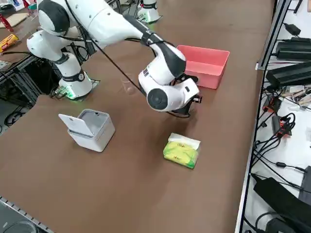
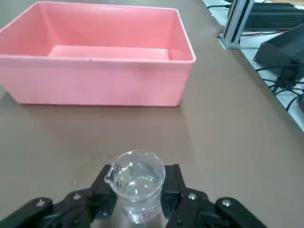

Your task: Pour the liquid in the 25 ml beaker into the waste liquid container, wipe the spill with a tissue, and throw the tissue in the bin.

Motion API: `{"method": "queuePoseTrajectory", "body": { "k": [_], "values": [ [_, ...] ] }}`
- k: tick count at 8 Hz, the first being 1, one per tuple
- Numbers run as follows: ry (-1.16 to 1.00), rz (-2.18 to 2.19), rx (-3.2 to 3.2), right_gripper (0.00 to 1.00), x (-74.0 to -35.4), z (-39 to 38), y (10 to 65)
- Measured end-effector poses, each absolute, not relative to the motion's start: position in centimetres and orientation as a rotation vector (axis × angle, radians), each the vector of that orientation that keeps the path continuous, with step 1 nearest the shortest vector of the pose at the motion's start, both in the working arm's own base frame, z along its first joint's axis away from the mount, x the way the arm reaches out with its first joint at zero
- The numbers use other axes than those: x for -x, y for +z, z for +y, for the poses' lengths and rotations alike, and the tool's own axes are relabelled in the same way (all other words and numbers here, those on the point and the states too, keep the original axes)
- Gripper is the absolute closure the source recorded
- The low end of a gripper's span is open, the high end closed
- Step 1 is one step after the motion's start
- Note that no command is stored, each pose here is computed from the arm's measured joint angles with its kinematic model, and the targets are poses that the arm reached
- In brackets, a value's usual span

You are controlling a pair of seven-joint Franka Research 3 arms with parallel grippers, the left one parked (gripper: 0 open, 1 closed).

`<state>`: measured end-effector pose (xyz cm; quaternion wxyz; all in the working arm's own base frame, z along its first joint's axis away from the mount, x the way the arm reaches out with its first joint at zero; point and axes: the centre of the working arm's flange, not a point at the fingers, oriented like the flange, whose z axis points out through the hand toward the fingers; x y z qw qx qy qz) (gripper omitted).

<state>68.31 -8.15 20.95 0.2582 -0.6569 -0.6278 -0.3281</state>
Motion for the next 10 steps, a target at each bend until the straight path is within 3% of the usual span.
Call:
{"method": "queuePoseTrajectory", "body": {
  "k": [10],
  "values": [
    [-0.58,-1.877,2.006,0.51,-69.9,5.2,29.2]
  ]
}}
